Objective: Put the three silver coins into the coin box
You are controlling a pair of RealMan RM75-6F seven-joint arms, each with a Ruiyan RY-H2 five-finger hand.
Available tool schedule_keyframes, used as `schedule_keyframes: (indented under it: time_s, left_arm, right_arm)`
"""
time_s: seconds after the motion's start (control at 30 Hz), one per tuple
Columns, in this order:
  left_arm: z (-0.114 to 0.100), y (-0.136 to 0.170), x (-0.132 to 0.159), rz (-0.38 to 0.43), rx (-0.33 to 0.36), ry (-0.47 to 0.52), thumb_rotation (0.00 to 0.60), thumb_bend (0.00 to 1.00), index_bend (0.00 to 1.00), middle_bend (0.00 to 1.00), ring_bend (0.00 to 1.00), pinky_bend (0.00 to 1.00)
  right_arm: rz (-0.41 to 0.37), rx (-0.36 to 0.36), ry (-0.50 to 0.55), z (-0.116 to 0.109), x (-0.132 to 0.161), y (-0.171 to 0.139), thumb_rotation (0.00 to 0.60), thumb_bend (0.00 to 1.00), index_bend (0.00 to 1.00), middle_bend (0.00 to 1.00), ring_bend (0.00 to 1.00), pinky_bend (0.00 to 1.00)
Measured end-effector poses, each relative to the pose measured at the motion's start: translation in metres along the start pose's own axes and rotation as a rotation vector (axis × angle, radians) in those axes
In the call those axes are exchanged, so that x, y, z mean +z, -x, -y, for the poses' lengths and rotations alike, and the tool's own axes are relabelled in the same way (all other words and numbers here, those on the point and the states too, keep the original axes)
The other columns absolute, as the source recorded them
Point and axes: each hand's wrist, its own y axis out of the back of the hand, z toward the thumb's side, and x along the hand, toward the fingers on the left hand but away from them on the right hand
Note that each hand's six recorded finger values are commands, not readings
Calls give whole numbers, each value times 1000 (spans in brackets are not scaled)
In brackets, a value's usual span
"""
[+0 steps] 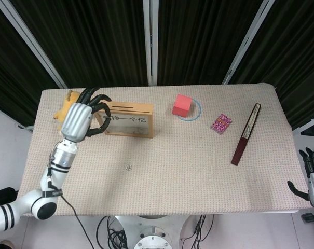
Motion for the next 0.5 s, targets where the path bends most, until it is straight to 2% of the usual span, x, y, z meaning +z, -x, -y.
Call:
schedule_keyframes:
  time_s: [0.23, 0.5]
  left_arm:
    - [25, -45, -16, -107, -52, -9, 600, 417, 610, 288, 79, 116]
    - [51, -57, -28, -157, -107, -58, 600, 417, 612, 288, 79, 115]
  right_arm:
    - [12, 6, 4, 2, -6, 3, 600, 176, 0, 0, 0, 0]
    - [22, 21, 9, 7, -10, 7, 600, 176, 0, 0, 0, 0]
